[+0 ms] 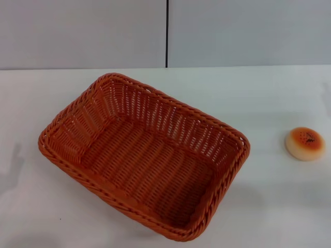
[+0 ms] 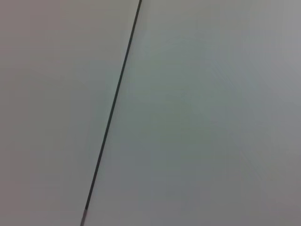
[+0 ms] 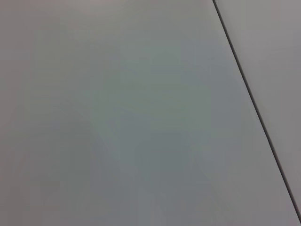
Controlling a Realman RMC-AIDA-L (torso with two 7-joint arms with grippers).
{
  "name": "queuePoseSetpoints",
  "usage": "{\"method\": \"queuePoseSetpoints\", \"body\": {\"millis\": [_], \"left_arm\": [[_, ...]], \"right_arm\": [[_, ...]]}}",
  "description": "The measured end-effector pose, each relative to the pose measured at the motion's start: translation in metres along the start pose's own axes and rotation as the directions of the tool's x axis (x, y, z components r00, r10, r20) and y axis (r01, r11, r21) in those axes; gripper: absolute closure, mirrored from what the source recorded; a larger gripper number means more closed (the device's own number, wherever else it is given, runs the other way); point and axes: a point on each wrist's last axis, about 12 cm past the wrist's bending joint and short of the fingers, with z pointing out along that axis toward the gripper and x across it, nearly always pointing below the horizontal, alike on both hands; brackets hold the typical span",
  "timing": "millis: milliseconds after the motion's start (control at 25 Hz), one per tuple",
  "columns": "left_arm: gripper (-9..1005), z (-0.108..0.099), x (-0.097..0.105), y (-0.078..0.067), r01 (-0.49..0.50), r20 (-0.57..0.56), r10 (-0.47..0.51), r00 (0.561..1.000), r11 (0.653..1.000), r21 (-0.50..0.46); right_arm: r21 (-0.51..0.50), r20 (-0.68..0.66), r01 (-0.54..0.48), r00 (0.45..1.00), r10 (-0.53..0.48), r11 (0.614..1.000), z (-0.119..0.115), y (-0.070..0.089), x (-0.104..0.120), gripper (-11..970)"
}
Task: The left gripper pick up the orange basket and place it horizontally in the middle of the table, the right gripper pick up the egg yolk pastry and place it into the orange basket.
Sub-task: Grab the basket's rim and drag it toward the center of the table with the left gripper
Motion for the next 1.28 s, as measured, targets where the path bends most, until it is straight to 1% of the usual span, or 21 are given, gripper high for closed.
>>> {"method": "queuePoseSetpoints", "body": {"millis": [240,320,520,560,680,840,960,1000,1040,1160,1200,1240,1280], "left_arm": [[347,0.0,-0.001,0.003,-0.017,0.003,0.017,1.0,1.0,0.003],[346,0.003,-0.004,0.007,-0.031,0.007,0.031,0.999,0.999,0.014],[345,0.007,-0.007,0.012,-0.051,0.014,0.05,0.999,0.998,0.035],[345,0.009,-0.008,0.014,-0.052,0.014,0.052,0.999,0.998,0.046],[345,0.02,-0.013,0.026,-0.034,-0.012,0.035,0.999,0.995,0.096],[344,0.043,-0.027,0.047,0.044,-0.103,-0.024,0.994,0.979,0.197],[343,0.058,-0.041,0.059,0.071,-0.138,-0.039,0.99,0.969,0.236],[343,0.072,-0.055,0.066,0.075,-0.163,-0.031,0.986,0.958,0.276],[343,0.072,-0.055,0.066,0.075,-0.163,-0.031,0.986,0.958,0.276],[342,0.099,-0.077,0.07,0.083,-0.242,0.004,0.97,0.933,0.351],[342,0.116,-0.091,0.069,0.079,-0.289,0.042,0.957,0.915,0.396],[342,0.116,-0.091,0.069,0.079,-0.289,0.042,0.957,0.915,0.396],[341,0.126,-0.102,0.067,0.065,-0.315,0.081,0.946,0.902,0.427]], "right_arm": [[0.001,0.004,-0.003,1.0,0.003,1.0,-0.003,0.0,-0.001,372],[0.004,0.002,-0.004,1.0,0.004,1.0,-0.004,0.0,0.0,372],[0.007,-0.001,-0.012,1.0,0.012,1.0,-0.006,0.002,0.001,372],[0.007,-0.002,-0.011,1.0,0.011,1.0,-0.005,0.001,0.001,372],[0.009,-0.006,-0.006,1.0,0.006,1.0,-0.005,0.0,0.001,372],[0.008,-0.006,-0.003,1.0,0.003,1.0,-0.004,0.0,0.001,372],[0.005,-0.003,-0.002,1.0,0.002,1.0,-0.003,0.0,0.001,372],[0.006,-0.001,0.0,1.0,0.0,1.0,-0.003,-0.001,0.0,372],[0.006,-0.001,0.0,1.0,0.0,1.0,-0.003,-0.001,0.0,372],[0.016,0.002,0.003,1.0,-0.003,1.0,-0.006,-0.003,-0.001,373],[0.024,0.0,0.003,1.0,-0.003,1.0,-0.009,-0.003,-0.001,373],[0.024,0.0,0.003,1.0,-0.003,1.0,-0.009,-0.003,-0.001,373],[0.029,-0.002,0.004,1.0,-0.003,1.0,-0.011,-0.004,-0.001,373]]}}
